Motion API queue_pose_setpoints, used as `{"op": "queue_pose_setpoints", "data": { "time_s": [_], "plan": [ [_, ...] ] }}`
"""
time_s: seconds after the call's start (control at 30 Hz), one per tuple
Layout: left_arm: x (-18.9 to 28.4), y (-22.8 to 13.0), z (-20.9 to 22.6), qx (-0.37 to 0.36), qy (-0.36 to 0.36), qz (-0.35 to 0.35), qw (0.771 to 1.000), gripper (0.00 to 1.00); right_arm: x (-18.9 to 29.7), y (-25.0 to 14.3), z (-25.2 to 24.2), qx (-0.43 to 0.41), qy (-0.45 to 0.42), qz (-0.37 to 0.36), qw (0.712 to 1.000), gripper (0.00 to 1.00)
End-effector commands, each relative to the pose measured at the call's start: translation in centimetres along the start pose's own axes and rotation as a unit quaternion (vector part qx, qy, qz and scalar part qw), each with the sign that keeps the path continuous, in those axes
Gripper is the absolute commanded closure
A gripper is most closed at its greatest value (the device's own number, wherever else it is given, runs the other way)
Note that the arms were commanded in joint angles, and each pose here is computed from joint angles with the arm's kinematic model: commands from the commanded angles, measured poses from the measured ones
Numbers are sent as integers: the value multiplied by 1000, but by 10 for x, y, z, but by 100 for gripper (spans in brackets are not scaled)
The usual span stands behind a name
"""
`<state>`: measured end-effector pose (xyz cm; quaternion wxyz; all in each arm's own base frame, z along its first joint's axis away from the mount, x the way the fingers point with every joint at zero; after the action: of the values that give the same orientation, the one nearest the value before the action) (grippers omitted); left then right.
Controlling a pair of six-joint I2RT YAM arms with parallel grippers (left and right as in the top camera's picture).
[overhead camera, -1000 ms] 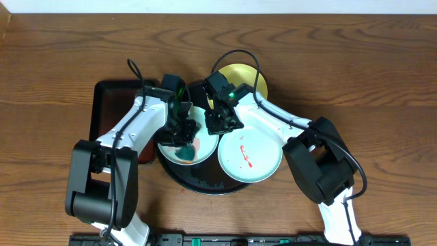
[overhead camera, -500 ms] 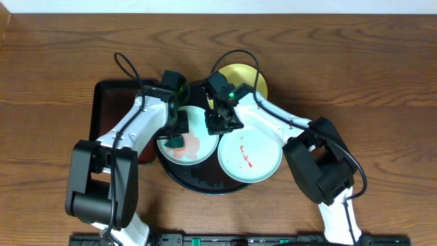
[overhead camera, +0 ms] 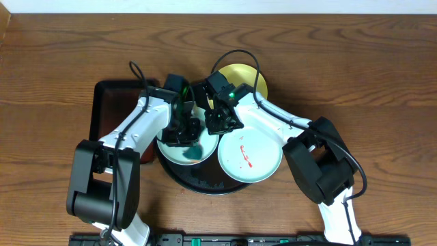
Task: Clean dirty plates on tray and stack at the side
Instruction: 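Scrub the left pale green plate with the sponge in the left gripper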
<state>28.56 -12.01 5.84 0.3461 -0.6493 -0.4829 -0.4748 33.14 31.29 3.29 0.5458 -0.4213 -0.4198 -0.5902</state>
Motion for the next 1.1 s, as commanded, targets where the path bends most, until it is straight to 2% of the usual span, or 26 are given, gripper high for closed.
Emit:
{"op": "queue_pose_setpoints", "data": {
  "time_s": [0.0, 0.13, 0.23, 0.37, 0.43, 0.5, 0.57, 0.63, 0.7, 0.83, 0.87, 0.9, 0.97, 1.07],
  "plan": [
    [-1, 11, -9, -40, -37, -23, 998, 93, -20, -14, -13, 4, -34, 19, 999, 99],
    [0, 31, 9, -47, 30, -65, 996, 92, -20, -14, -13, 5, -34, 19, 999, 99],
    [6, 41, 36, -4, 123, -90, 988, 93, -20, -14, -13, 5, -35, 19, 999, 99],
    [21, 40, 73, 74, 255, -108, 958, 93, -20, -14, -13, 5, -35, 19, 999, 99],
    [27, 34, 84, 115, 297, -110, 942, 93, -20, -14, -13, 5, -35, 19, 999, 99],
    [29, 28, 88, 139, 309, -104, 935, 93, -20, -14, -13, 5, -35, 19, 999, 99],
    [27, 21, 86, 150, 304, -91, 936, 93, -20, -14, -12, 5, -34, 18, 999, 99],
    [20, 12, 76, 150, 269, -65, 949, 92, -20, -14, -13, 5, -36, 17, 999, 99],
    [11, 3, 60, 142, 212, -31, 966, 92, -20, -14, -13, 5, -36, 17, 999, 99],
    [-1, -8, 19, 64, 67, 18, 996, 93, -20, -13, -13, 5, -35, 17, 999, 99],
    [-1, -8, 13, 49, 43, 21, 998, 92, -20, -13, -13, 5, -35, 17, 999, 99],
    [-2, -8, -2, 14, -11, 22, 1000, 93, -20, -13, -12, 5, -34, 16, 999, 99],
    [-1, -7, -14, -21, -52, 16, 998, 92, -20, -13, -12, 5, -35, 16, 999, 99],
    [-1, 0, -14, -37, -52, 0, 998, 93, -20, -13, -12, 5, -35, 16, 999, 99]
  ]
}}
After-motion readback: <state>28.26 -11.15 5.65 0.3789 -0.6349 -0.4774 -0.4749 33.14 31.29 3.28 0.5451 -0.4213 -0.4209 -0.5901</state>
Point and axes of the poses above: each gripper's point midway between its finger pads, its own x axis back along the fingers, its own z axis along the line the jaws close on, y = z × x, the point moved 3 cm from there along x, back along the fingers, and after that the axes turned 15 degrees about -x, right-handed, at the moved point
